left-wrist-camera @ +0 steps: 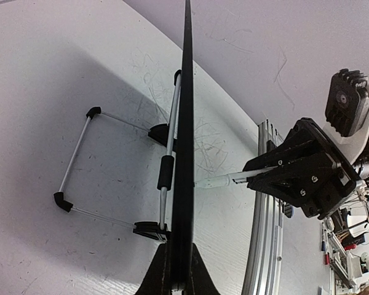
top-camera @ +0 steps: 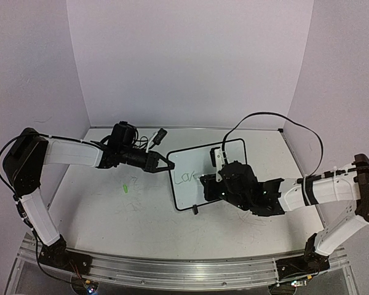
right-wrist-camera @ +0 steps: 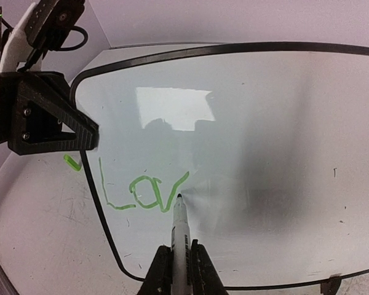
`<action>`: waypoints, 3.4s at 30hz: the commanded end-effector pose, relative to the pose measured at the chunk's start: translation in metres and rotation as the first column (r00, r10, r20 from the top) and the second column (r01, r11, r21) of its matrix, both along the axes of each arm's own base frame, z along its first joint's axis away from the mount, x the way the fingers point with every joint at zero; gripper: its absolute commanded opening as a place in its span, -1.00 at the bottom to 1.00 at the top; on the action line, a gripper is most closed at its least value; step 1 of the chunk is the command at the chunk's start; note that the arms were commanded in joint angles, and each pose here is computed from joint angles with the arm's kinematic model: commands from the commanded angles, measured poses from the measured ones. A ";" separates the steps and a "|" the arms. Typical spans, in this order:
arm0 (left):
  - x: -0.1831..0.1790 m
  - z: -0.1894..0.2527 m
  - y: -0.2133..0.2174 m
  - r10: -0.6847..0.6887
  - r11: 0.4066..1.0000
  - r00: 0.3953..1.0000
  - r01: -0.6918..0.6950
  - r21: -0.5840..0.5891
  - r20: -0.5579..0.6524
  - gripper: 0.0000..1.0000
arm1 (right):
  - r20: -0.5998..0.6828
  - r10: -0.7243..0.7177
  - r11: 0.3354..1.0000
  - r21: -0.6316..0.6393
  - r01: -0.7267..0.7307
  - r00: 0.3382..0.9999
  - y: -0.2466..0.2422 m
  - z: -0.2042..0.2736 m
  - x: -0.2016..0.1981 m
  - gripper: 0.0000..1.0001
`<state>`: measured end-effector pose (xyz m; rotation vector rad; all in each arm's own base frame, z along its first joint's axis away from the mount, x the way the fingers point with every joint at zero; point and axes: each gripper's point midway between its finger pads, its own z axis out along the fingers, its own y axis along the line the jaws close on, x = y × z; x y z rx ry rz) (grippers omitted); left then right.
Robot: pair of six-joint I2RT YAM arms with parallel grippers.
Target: Write a sentence on the whiteboard
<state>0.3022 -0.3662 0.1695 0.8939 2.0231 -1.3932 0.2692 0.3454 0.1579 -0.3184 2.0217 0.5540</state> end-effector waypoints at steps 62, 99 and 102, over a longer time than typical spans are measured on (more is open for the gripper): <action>-0.010 0.026 -0.001 -0.043 0.998 0.999 0.044 -0.044 0.019 -1.00 | -0.025 -0.060 0.998 0.016 0.060 0.998 0.000 -0.006 0.007 -1.00; -0.010 0.024 -0.001 -0.041 0.998 0.999 0.042 -0.041 0.021 -1.00 | 0.010 -0.054 0.998 0.021 0.053 0.999 -0.017 0.020 -0.001 -1.00; -0.009 0.023 0.000 -0.036 0.999 0.999 0.036 -0.036 0.022 -1.00 | 0.082 0.020 0.995 0.091 -0.027 0.996 -0.021 0.057 -0.014 -1.00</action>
